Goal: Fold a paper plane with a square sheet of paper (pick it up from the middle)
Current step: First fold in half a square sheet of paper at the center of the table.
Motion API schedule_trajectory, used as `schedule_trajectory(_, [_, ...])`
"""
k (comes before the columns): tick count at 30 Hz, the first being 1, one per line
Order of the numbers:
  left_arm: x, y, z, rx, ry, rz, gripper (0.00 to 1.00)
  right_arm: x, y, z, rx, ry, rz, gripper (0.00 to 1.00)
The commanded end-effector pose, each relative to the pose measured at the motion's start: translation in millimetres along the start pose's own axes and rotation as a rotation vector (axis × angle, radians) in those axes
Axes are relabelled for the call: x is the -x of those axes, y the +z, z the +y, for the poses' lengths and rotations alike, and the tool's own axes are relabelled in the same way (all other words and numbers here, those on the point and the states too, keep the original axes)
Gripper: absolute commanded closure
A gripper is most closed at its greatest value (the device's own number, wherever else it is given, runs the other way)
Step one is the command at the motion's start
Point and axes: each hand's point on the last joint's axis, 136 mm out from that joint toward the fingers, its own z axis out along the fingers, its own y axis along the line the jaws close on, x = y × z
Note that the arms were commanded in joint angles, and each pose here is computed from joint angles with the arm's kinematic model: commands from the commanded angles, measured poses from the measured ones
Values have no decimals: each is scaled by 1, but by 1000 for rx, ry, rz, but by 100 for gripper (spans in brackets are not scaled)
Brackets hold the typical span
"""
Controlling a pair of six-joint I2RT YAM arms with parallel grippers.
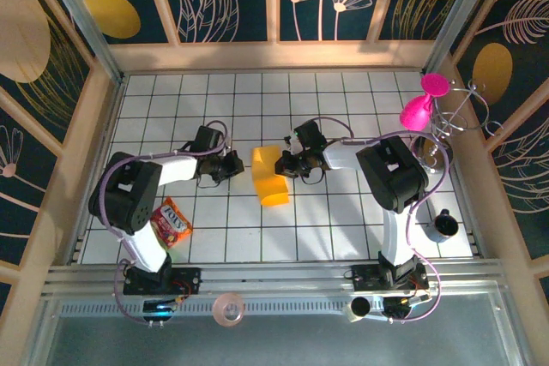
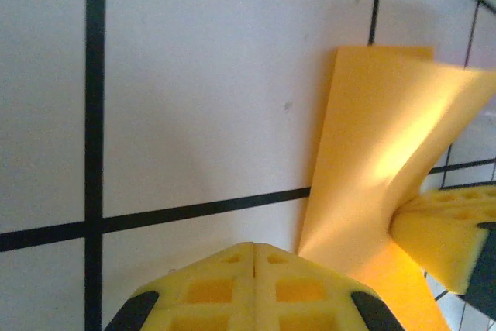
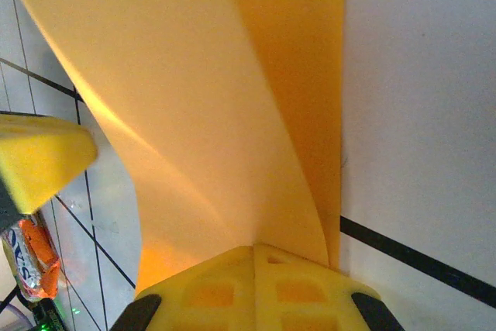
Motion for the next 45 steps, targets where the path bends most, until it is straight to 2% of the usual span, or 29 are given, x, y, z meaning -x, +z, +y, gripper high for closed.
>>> schedule_trajectory(1, [-7, 1, -36, -82, 45, 8, 96, -86, 13, -129, -450, 174, 204, 100])
schedule_trajectory(5, [-14, 18, -70, -147, 80, 39, 96, -87, 13, -131, -452, 180, 203, 100])
schedule_trajectory(8, [-14, 31, -70, -163, 48, 55, 96, -89, 13, -133, -454, 186, 205, 100])
schedule_trajectory(17, [-14, 50, -11, -1, -3, 74, 96, -93, 12, -137, -473, 182, 214, 100])
schedule_trajectory(22, [-4, 34, 24, 72, -54, 23, 96, -96, 9, -143, -495, 187, 215, 100])
schedule_trajectory(26, [13, 16, 34, 128, -44, -28, 95, -96, 8, -144, -496, 188, 214, 100])
schedule_trajectory(29, [25, 4, 16, 108, 14, -55, 95, -95, 8, -143, -496, 185, 212, 100])
schedule_trajectory(32, [38, -21, -37, 10, 138, -157, 95, -95, 7, -142, -493, 186, 208, 100])
schedule_trajectory(34, [38, -27, -60, -54, 149, -163, 95, -94, 8, -141, -489, 186, 207, 100])
schedule_trajectory(38, [30, -13, -76, -133, 123, -119, 94, -96, 10, -142, -489, 187, 212, 100])
schedule_trajectory(41, [16, 13, -75, -140, 113, -35, 94, -97, 10, -143, -492, 189, 215, 100])
schedule_trajectory(45, [12, 30, -85, -154, 125, 9, 94, -98, 10, -143, -492, 193, 217, 100])
